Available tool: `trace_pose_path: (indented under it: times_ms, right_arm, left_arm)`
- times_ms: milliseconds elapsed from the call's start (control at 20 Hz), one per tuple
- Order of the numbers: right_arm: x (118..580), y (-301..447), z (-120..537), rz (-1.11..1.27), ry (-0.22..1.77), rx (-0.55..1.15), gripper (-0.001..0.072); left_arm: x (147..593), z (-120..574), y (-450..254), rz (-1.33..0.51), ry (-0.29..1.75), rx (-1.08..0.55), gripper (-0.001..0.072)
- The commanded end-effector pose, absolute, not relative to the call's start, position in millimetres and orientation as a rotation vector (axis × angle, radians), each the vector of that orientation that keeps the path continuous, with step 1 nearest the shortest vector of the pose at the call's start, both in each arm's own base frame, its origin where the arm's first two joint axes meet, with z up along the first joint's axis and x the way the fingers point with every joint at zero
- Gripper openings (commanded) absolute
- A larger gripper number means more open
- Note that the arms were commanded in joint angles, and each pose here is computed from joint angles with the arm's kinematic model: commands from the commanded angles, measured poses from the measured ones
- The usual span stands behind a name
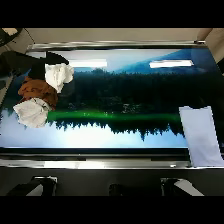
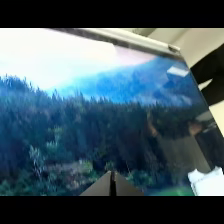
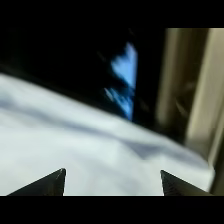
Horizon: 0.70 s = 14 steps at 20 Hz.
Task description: Fold the shirts.
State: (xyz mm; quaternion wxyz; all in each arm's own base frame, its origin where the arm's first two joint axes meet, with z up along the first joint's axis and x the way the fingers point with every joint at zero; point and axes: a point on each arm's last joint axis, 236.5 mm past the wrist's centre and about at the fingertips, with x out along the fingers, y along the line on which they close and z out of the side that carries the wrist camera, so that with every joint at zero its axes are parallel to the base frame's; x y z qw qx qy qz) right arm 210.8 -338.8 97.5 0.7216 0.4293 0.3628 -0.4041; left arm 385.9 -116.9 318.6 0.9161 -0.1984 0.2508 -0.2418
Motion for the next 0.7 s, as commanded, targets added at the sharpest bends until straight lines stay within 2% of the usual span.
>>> trace_pose_path:
  times_ms: [0,100,200,250,350,450,550,650]
  right_arm:
    - [311,-344,298,-0.642,0.32,0.554,0.0679]
    - [374,-270,334,-0.436,0.318,0.403,0.0674]
    - [419,-165,295,-0.207,0.525,0.376,0.0674]
    - [428,-121,258,-0.156,0.677,0.394,0.0675]
    - [416,-49,168,-0.119,1.049,0.354,0.0678]
    - [387,11,101,-0.005,1.332,0.292,0.0677]
    - [366,37,62,0.044,1.455,0.208,0.068]
    - [364,46,48,0.051,1.466,0.169,0.0682]
  left_arm:
    - [408,336,-101,-0.416,0.419,-0.263,0.0021]
    - [430,301,-73,-0.223,0.53,-0.033,0.0021]
    - [440,249,-43,-0.026,0.7,0.178,0.0025]
    - [436,213,-39,0.021,0.829,0.23,0.0125]
    - [404,139,-48,0.035,1.135,0.179,0.072]
    - [360,82,-69,-0.045,1.352,0.125,0.072]
    - [346,65,-82,-0.094,1.31,0.069,0.072]
    - [350,68,-79,-0.076,1.215,0.047,0.072]
